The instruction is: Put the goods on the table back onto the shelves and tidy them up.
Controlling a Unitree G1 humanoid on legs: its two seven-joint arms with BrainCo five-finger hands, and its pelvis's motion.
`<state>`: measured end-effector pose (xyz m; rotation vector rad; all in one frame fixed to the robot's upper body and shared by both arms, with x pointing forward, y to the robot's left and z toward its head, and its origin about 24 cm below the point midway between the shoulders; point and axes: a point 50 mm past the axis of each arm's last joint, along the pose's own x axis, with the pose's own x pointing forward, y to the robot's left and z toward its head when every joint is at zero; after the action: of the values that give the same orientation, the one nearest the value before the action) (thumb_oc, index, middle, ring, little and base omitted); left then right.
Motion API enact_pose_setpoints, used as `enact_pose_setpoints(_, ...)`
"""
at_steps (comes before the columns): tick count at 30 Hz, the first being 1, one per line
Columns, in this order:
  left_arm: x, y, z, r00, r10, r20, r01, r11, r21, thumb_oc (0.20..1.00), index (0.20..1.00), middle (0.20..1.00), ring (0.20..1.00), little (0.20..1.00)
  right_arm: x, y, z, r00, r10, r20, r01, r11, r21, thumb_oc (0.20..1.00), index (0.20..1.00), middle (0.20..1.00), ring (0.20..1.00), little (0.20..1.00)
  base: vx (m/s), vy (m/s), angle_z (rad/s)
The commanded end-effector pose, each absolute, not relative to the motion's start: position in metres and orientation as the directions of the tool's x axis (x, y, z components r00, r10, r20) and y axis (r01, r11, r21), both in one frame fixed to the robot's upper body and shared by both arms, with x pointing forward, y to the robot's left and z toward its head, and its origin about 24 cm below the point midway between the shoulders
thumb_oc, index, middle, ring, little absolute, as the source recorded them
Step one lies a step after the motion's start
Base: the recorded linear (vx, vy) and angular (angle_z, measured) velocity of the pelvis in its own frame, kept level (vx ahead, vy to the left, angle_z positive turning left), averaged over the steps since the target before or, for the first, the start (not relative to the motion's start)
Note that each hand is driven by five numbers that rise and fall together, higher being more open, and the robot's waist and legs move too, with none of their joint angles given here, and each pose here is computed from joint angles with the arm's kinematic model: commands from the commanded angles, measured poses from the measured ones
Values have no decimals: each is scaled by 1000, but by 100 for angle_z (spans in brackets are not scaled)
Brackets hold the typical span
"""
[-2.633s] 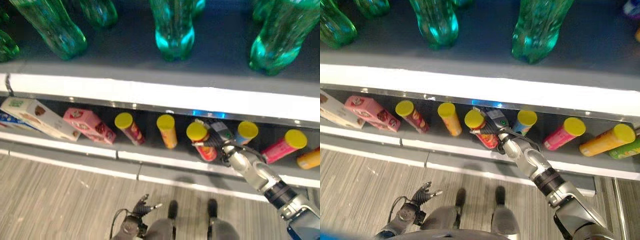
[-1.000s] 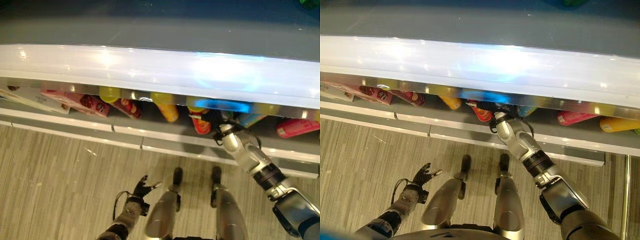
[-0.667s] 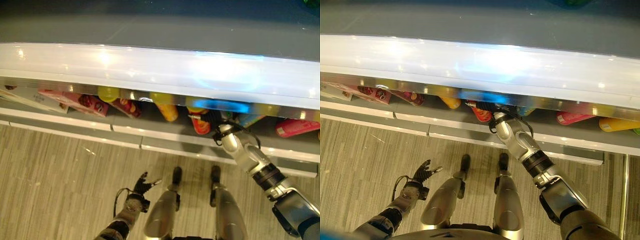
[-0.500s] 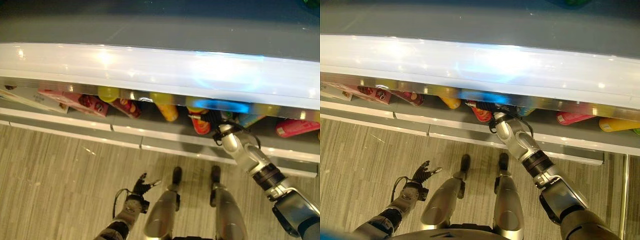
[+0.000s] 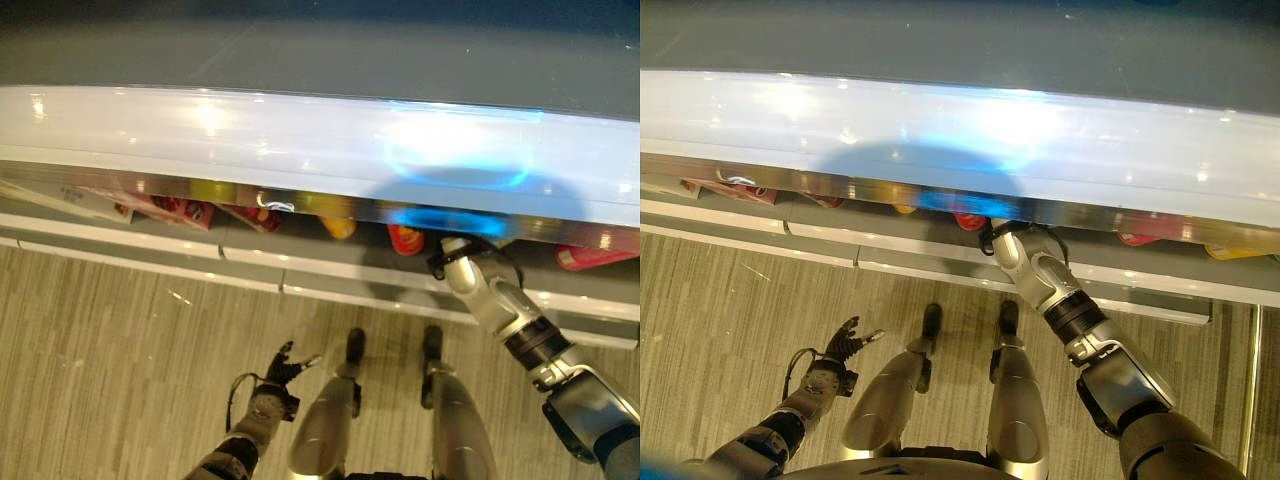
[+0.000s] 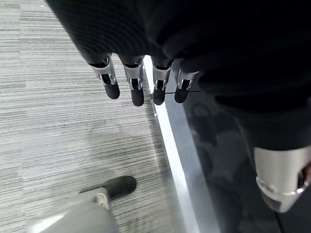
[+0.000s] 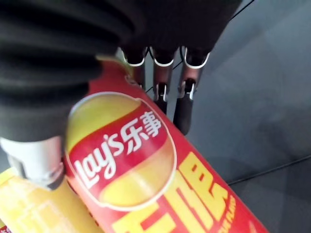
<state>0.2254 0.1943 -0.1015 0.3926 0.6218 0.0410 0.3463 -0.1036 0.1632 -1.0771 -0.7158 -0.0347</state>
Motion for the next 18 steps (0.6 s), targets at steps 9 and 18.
enact_pose_setpoints(9,224,200,-101,815,184,-549,42,927,372,1000,1000,1000,1000,1000,347,-91,198,674,290,679,454,563,-691,200,200,200,200,200,0,0,0)
enact_pose_setpoints(18,225,201,-101,814,187,-549,41,926,375,1000,1000,1000,1000,1000,346,-92,196,677,289,676,454,559,-694,200,200,200,200,200,0,0,0)
